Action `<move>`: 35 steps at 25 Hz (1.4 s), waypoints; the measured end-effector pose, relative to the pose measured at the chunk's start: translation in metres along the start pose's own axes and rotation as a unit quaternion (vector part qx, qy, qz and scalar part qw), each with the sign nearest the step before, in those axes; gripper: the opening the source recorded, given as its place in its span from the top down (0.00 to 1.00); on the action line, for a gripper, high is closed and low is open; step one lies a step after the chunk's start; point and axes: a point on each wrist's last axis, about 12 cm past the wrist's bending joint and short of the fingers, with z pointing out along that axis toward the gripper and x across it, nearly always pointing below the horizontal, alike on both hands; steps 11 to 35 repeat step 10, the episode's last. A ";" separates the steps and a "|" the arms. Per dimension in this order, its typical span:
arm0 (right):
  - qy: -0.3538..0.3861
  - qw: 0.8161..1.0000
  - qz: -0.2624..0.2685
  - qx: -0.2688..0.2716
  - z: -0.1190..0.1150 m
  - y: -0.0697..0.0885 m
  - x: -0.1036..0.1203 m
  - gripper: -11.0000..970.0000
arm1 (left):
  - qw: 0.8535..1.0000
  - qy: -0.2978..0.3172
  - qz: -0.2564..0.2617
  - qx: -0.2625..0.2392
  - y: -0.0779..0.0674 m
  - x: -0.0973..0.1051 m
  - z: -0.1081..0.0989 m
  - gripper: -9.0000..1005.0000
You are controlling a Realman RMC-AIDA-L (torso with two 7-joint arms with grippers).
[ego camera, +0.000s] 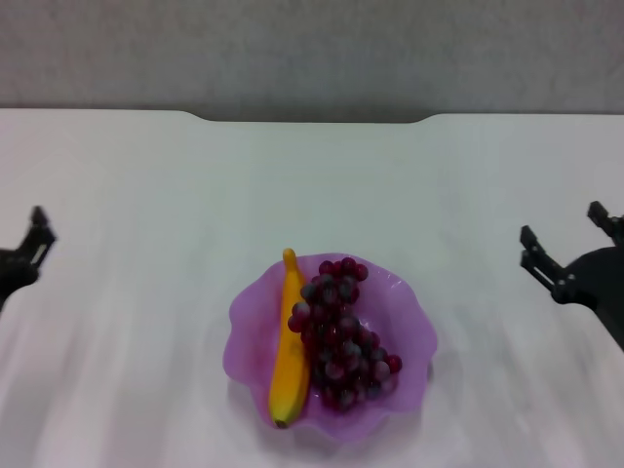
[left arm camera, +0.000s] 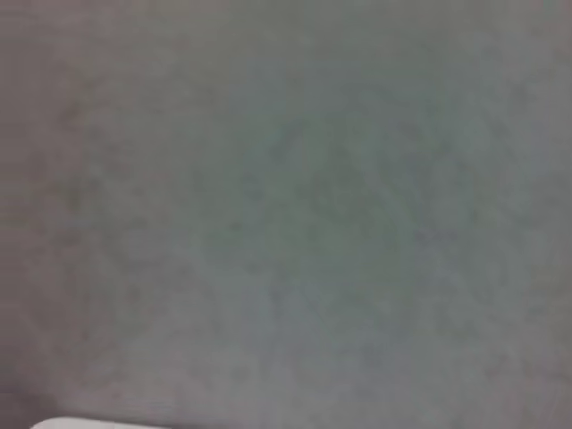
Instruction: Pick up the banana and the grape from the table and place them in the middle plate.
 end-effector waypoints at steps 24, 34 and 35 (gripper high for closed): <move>0.013 0.997 0.036 0.064 -0.020 -0.034 0.015 0.06 | 0.998 0.025 -0.026 -0.047 0.045 0.027 -0.009 0.14; 0.013 0.997 0.036 0.064 -0.020 -0.034 0.015 0.06 | 0.998 0.025 -0.026 -0.047 0.045 0.027 -0.009 0.14; 0.013 0.997 0.036 0.064 -0.020 -0.034 0.015 0.06 | 0.998 0.025 -0.026 -0.047 0.045 0.027 -0.009 0.14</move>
